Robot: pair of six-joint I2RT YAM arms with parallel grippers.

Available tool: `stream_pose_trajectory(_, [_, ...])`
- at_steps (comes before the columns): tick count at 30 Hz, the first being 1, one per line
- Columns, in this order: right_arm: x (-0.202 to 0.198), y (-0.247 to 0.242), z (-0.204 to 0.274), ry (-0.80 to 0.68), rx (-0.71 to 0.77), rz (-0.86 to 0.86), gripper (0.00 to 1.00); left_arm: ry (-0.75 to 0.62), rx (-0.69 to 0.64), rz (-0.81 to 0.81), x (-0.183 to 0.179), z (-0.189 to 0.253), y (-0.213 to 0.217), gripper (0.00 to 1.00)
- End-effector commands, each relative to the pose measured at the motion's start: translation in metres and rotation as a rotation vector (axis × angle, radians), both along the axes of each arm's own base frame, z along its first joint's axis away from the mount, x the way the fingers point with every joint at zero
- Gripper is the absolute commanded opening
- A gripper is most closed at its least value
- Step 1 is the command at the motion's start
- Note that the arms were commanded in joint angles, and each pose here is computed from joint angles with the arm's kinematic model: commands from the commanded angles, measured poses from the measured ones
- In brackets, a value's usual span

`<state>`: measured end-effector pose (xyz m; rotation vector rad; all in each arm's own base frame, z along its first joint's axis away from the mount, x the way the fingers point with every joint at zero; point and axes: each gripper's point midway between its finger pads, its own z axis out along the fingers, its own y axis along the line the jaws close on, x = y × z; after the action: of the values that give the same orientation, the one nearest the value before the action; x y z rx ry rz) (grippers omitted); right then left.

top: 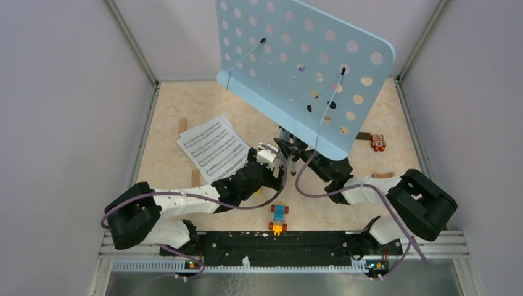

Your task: Pack up the instrument practice props

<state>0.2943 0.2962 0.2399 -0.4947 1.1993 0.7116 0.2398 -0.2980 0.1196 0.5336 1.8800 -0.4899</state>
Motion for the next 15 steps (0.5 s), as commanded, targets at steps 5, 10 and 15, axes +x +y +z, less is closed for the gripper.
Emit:
stream_pose_trajectory(5, [-0.004, -0.036, 0.065, 0.068, 0.376, -0.067, 0.0, -0.185, 0.027, -0.023, 0.026, 0.017, -0.018, 0.99])
stream_pose_trajectory(10, [-0.013, -0.054, 0.062, 0.147, 0.47, -0.08, 0.0, -0.218, 0.068, -0.049, 0.035, 0.012, -0.032, 0.99])
stream_pose_trajectory(15, [-0.028, -0.075, 0.061, 0.167, 0.559, -0.084, 0.0, -0.206, 0.092, -0.094, 0.038, 0.002, -0.049, 0.98])
